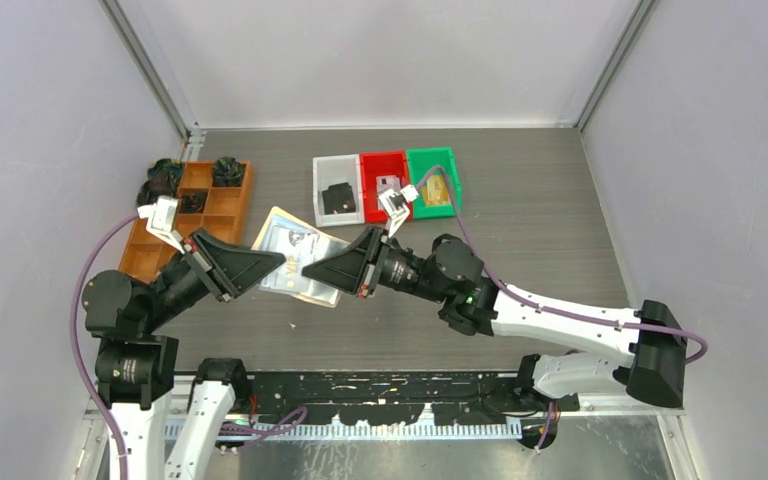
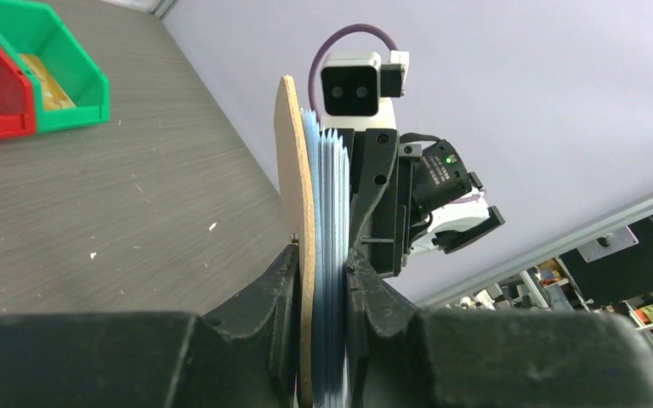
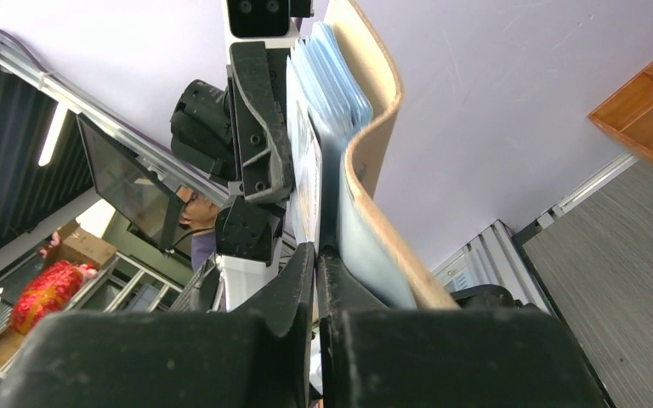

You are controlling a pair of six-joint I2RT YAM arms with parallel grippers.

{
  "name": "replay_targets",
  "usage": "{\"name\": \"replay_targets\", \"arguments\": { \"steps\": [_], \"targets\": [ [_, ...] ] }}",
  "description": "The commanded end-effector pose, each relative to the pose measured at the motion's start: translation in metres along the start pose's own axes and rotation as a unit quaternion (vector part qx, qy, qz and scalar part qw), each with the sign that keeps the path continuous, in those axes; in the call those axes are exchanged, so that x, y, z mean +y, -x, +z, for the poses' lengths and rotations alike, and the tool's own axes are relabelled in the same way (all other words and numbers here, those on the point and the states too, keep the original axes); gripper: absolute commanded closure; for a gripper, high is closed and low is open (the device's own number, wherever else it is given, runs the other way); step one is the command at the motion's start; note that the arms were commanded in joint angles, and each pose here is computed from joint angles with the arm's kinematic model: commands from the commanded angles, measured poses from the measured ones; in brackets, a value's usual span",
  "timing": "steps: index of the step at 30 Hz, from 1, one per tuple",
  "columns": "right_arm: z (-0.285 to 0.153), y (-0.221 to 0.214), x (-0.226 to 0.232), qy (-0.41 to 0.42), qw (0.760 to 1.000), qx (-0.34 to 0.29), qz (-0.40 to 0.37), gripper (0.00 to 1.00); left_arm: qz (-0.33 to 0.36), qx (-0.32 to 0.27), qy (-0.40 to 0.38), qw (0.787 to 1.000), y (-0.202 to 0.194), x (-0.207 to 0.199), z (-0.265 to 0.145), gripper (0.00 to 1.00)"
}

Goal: Take the credit cards out of the card holder
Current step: Remove the credit card from the card holder, then place the credit card in the storage box.

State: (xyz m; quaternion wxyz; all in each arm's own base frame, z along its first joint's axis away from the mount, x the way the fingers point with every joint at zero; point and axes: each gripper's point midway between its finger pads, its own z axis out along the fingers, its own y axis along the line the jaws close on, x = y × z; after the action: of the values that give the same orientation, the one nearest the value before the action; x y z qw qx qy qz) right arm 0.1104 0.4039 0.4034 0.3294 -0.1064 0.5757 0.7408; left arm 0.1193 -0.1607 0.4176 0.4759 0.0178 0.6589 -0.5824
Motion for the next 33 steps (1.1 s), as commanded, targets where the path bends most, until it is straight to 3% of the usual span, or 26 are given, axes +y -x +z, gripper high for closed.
{"name": "replay_targets", "arguments": {
  "steps": [1,6,12,22,25,28,33],
  "targets": [
    [-0.014,0.011,-0.001,0.004,0.999,-0.041,-0.006,0.99,0.044,-0.019,-0.046,0.998,0.011,-0.038,-0.007,0.82],
    [-0.019,0.007,-0.008,-0.003,0.999,-0.04,-0.006,0.99,0.045,-0.029,-0.042,0.998,0.016,-0.037,-0.005,0.8],
    [-0.031,0.017,-0.005,-0.019,0.999,-0.035,-0.017,0.99,0.082,-0.041,-0.019,0.996,0.02,-0.026,-0.004,0.91],
    [-0.105,0.107,-0.063,-0.237,0.968,-0.051,-0.06,1.0,0.175,-0.032,0.011,0.984,0.021,-0.007,-0.003,0.95],
    [-0.111,0.122,-0.098,-0.299,0.951,-0.03,-0.074,1.0,0.184,-0.029,0.013,0.982,0.019,-0.005,-0.005,0.95],
    [-0.117,0.135,-0.153,-0.385,0.919,0.006,-0.087,0.99,0.184,-0.026,0.014,0.982,0.016,-0.003,-0.005,0.94],
    [-0.118,0.159,-0.253,-0.47,0.88,0.048,-0.055,0.99,0.185,-0.022,0.009,0.982,0.013,-0.005,-0.007,0.94]
  ]
}}
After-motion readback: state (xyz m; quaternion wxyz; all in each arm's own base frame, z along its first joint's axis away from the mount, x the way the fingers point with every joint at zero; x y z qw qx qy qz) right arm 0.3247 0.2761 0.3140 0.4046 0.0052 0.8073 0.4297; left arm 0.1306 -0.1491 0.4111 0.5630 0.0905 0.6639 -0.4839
